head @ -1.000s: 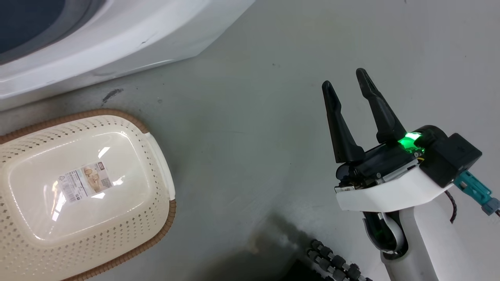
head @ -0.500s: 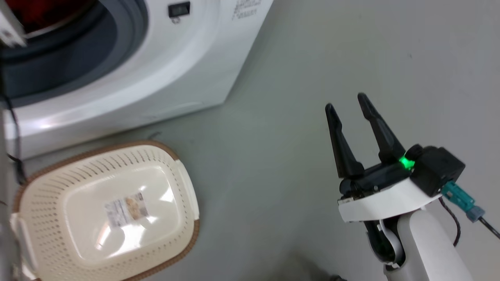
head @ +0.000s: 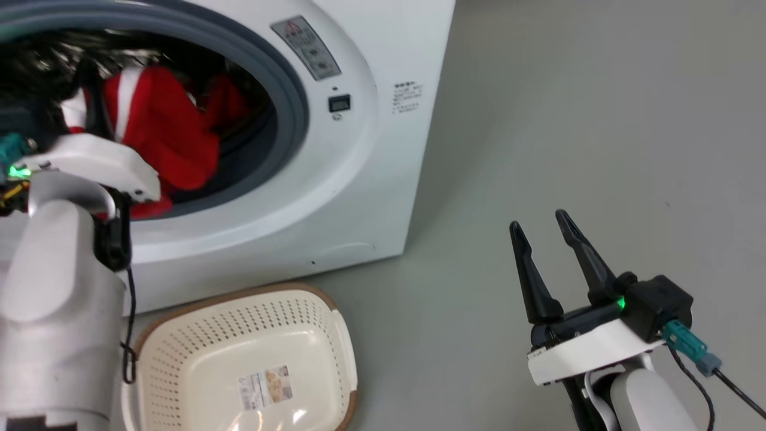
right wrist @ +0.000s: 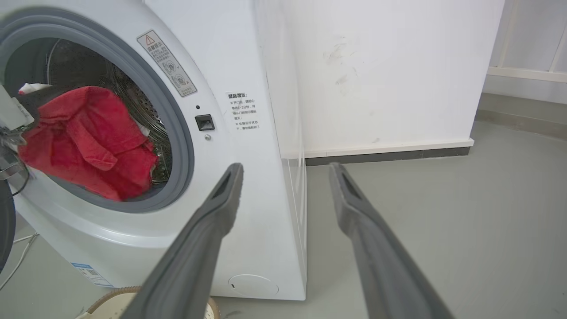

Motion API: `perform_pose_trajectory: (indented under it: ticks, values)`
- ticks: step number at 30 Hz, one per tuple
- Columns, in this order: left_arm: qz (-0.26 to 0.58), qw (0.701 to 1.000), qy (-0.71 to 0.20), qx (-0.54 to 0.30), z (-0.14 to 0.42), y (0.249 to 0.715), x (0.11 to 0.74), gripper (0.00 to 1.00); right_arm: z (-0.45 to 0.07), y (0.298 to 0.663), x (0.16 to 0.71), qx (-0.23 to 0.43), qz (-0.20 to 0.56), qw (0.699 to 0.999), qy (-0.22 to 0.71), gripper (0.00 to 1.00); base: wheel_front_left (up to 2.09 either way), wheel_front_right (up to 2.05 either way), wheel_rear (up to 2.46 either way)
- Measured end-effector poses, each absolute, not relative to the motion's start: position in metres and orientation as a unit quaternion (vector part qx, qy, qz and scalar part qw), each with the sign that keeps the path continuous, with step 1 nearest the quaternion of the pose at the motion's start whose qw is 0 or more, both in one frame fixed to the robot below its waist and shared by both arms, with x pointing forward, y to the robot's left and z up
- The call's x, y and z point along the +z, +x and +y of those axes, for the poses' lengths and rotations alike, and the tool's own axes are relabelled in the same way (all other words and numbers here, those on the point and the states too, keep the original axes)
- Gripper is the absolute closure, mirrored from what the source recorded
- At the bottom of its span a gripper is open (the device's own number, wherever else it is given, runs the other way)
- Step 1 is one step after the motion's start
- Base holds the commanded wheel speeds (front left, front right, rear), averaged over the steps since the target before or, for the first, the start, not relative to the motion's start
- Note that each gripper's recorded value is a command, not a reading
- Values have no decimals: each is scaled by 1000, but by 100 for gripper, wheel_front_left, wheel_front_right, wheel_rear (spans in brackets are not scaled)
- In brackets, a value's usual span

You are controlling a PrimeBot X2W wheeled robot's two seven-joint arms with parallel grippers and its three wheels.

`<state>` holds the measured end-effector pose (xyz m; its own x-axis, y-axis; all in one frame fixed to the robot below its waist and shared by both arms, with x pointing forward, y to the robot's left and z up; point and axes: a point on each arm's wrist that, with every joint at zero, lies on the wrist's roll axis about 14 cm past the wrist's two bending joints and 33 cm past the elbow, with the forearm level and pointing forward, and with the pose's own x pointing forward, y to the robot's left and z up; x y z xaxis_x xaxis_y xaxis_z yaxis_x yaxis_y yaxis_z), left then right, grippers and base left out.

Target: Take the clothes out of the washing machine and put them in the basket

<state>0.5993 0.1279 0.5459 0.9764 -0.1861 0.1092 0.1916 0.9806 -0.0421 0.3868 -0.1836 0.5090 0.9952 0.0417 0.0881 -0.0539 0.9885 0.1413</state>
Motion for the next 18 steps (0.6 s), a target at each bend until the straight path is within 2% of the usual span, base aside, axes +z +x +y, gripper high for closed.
perform_pose_trajectory:
  ticks: [6, 11, 14, 18]
  values:
    - [-146, 984, -41, -97, 135, 551, 604, 100, -177, 377, 520, 34, -59, 995, 75, 0, 0, 0, 0]
    - [-190, 976, -49, -94, 140, 504, 622, 100, -167, 375, 524, 48, -65, 994, 76, 0, 0, 0, 0]
    - [-197, 975, -50, -90, 142, 479, 622, 100, -161, 377, 526, 57, -68, 993, 74, 0, 0, 0, 0]
    - [-162, 981, -62, -84, 140, 453, 597, 100, -157, 380, 526, 64, -66, 993, 75, 0, 0, 0, 0]
